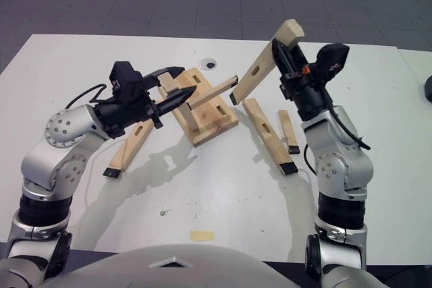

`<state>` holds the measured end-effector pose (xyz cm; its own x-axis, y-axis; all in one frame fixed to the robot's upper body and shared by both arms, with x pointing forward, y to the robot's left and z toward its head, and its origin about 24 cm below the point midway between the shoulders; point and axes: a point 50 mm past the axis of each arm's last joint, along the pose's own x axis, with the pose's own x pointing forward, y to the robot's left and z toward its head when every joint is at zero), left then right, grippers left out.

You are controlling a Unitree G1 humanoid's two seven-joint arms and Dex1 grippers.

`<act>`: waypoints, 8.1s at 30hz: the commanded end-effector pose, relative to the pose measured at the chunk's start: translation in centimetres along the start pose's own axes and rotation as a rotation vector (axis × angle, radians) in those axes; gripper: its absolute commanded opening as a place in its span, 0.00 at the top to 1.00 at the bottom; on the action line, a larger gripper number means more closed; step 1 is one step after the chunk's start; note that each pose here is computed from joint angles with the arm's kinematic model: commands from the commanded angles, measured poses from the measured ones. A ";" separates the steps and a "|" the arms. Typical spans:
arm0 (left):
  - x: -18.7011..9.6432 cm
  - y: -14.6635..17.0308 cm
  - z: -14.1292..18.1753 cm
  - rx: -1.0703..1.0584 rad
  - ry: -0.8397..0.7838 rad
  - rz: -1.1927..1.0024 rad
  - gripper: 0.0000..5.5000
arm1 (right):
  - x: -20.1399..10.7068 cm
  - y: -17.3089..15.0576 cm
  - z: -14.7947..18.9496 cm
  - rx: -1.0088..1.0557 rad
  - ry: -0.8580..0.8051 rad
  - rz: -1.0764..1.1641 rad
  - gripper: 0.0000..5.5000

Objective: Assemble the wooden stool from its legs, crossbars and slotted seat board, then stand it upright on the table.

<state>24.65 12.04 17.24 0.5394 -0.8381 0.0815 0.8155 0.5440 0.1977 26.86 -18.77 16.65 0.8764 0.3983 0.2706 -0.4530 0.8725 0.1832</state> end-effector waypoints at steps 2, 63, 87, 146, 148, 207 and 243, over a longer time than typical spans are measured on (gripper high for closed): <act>-0.2 0.1 -2.1 -0.055 0.111 0.000 0.63 | 0.6 1.4 -0.9 -0.099 0.012 0.027 0.82; -2.1 0.0 -3.8 -0.060 0.174 0.046 0.63 | 1.7 6.1 0.1 -0.034 0.153 0.272 0.82; -0.9 -0.3 -4.2 -0.011 0.178 0.021 0.63 | 0.1 2.6 -5.8 0.001 0.699 0.217 0.82; -1.5 -1.5 0.8 -0.109 0.048 -0.226 0.05 | 5.4 3.0 9.6 0.149 -0.038 0.154 0.25; -1.6 -1.2 1.7 -0.092 0.021 -0.214 0.02 | 6.0 2.9 12.5 0.172 -0.155 0.157 0.18; -0.4 8.3 4.6 -0.132 -0.142 0.430 0.02 | 1.1 -1.4 9.6 -0.246 -0.422 -0.180 0.02; -1.3 7.0 1.4 -0.183 -0.031 0.437 0.02 | -5.5 0.5 -1.0 -0.013 0.149 -0.083 0.16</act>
<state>29.53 16.84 20.00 0.8279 -0.5392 0.1546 0.5512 0.8332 -0.0457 21.88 -19.66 14.07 0.9384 0.3227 0.1237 -0.3426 0.9160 0.2089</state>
